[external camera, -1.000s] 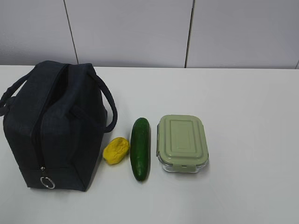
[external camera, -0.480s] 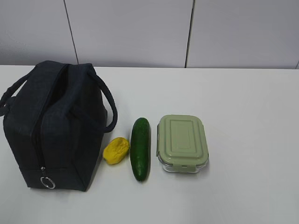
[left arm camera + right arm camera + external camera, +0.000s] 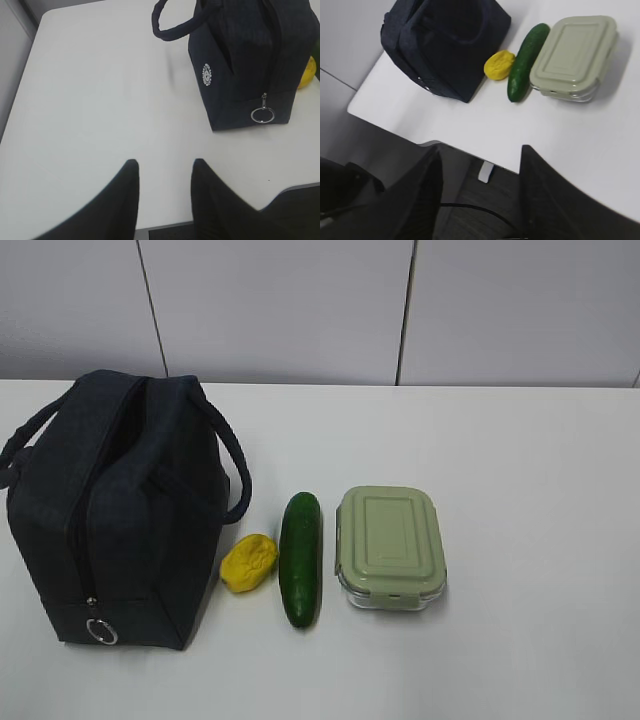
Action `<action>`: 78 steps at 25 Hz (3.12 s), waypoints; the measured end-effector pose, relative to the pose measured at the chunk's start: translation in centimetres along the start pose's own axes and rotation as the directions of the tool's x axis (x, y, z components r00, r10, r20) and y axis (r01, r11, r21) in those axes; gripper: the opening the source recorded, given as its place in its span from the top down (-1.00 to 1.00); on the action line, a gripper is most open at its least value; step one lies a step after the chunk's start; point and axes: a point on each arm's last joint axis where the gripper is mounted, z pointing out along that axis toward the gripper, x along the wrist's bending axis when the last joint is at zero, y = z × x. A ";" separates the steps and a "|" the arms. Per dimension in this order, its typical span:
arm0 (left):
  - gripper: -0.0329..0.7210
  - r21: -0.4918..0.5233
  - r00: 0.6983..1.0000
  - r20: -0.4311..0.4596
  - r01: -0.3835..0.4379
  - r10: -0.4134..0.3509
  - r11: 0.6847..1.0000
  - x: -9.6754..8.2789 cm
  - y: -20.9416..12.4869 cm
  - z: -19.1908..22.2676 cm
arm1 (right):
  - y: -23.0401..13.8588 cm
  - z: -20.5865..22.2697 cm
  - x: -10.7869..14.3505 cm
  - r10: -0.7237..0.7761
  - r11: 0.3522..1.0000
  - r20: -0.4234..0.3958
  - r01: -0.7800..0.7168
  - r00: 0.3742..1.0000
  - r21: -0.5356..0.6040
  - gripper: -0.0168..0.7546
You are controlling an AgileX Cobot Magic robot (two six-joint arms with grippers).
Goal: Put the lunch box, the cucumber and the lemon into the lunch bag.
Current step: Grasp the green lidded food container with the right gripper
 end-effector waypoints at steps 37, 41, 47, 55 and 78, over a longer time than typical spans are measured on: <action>0.28 0.000 1.000 0.000 0.000 0.000 1.000 0.0 0.0 0.0 | 8.5 16.2 -18.9 0.407 0.872 -0.153 -0.334 0.900 0.358 -0.59; 0.28 0.000 1.000 0.000 0.000 0.000 1.000 0.0 0.0 0.0 | 8.5 17.3 -20.3 0.430 0.861 -0.154 -0.353 0.890 0.365 -0.60; 0.28 0.000 1.000 0.000 0.000 0.000 1.000 0.0 0.0 0.0 | 7.3 19.2 -22.0 0.446 0.853 -0.174 -0.358 0.878 0.379 -0.60; 0.28 0.000 1.000 0.000 0.000 0.000 1.000 0.0 0.0 0.0 | 5.9 21.6 -23.2 0.413 0.876 -0.228 -0.316 0.882 0.365 -0.60; 0.28 0.000 1.000 0.000 0.000 0.000 1.000 0.0 0.0 0.0 | 4.1 25.7 -25.6 0.419 0.892 -0.260 -0.341 0.870 0.296 -0.60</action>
